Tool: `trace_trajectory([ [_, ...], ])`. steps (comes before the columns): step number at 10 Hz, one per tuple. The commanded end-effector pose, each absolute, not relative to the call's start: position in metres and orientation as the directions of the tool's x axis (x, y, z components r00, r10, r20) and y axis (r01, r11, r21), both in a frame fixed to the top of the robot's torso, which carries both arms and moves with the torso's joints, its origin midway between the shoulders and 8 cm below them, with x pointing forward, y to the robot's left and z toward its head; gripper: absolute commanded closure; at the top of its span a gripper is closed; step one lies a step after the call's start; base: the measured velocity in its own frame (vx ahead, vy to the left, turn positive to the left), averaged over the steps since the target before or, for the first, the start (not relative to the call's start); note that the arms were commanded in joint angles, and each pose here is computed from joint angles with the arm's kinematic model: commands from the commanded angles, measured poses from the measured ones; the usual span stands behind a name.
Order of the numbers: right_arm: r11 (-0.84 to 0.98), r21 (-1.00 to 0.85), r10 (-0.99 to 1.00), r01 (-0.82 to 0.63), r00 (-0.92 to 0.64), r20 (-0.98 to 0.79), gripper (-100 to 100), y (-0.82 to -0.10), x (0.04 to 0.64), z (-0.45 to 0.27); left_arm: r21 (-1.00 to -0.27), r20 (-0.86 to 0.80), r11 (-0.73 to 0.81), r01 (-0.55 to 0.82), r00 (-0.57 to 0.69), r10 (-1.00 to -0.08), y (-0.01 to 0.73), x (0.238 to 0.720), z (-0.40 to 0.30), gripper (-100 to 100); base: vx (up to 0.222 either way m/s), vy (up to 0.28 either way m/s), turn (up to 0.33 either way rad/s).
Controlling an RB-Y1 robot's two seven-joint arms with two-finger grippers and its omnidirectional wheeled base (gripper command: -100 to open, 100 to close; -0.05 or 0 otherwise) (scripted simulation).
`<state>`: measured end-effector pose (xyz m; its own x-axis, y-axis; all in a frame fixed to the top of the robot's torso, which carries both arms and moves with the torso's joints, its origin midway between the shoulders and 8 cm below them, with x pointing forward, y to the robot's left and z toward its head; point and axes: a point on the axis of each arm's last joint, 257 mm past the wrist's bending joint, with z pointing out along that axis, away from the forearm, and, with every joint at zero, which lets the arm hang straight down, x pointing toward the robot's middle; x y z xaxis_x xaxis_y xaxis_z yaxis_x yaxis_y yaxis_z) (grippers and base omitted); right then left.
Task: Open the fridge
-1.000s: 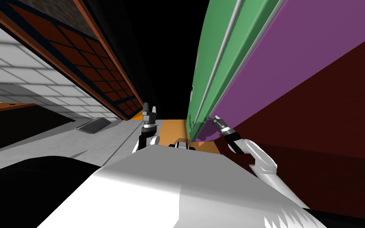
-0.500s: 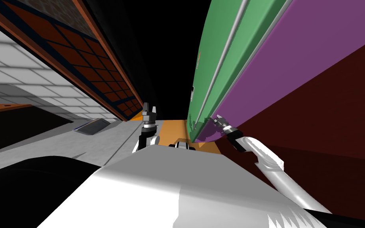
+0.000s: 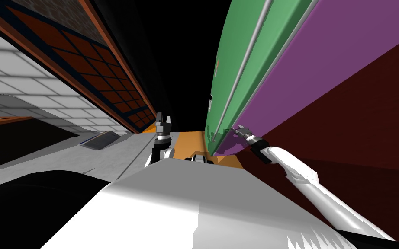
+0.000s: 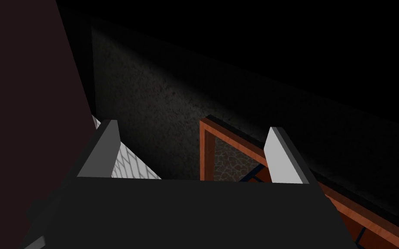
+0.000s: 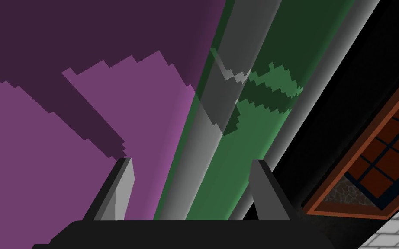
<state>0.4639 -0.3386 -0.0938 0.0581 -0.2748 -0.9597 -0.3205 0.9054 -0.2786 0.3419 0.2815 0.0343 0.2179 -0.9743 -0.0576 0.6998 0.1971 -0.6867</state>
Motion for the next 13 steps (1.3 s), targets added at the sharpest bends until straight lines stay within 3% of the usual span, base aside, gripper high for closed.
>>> trace_trajectory([
  [1,0.867,-0.409,-0.396,-0.285,0.106,-0.912,-100,-0.355,0.476,-0.066,-0.687,-0.058,0.197,0.7,0.218,-0.974,0.281,0.342,0.034,0,0.012,0.038,-0.019],
  [13,0.788,-0.559,-0.546,-0.258,0.125,-0.828,-100,-0.374,0.488,-0.045,-0.687,-0.058,0.197,0.7,0.218,-0.974,0.281,0.342,0.034,0,-0.001,0.013,-0.001],
])
